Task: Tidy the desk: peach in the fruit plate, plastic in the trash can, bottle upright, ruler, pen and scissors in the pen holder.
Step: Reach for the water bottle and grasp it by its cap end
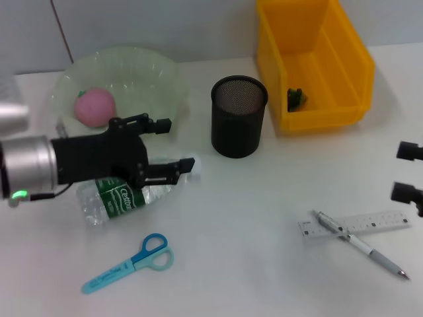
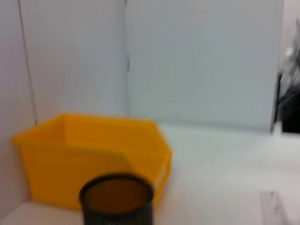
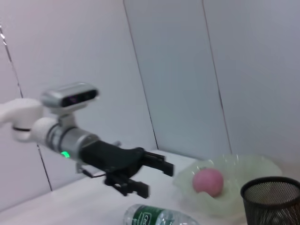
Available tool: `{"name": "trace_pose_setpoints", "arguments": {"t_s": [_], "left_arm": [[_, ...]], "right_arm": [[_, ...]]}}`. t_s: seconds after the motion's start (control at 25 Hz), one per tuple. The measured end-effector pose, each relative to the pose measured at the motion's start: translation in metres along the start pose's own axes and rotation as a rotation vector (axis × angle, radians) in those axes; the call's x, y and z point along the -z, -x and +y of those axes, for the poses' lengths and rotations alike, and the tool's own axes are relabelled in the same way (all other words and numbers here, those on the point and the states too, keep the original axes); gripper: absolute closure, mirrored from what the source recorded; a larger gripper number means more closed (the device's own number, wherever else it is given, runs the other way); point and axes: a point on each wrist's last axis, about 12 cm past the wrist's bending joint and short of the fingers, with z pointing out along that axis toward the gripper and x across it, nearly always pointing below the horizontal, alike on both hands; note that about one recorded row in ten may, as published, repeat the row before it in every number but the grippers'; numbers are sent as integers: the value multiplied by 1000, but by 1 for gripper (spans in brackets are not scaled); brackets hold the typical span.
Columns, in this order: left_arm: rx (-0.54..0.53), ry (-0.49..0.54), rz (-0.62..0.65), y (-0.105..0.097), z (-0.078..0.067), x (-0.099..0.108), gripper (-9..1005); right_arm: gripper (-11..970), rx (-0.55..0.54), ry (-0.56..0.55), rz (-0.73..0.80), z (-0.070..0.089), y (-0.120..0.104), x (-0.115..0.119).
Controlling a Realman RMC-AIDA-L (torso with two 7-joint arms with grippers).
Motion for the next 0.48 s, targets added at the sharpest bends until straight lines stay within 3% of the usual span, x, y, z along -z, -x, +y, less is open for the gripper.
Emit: {"name": "trace_pose_setpoints", "arguments": {"t_s": [0.2, 0.32, 0.48], "left_arm": [[-9, -13, 172, 18, 16, -21, 165], [-11, -19, 190, 21, 17, -24, 165], [-25, -16, 337, 37, 27, -53, 166]], "right_arm": [[142, 1, -2, 17, 1, -7, 0], [142, -14, -3, 53, -1, -11, -6], [143, -31, -18, 107, -6, -17, -14]]}}
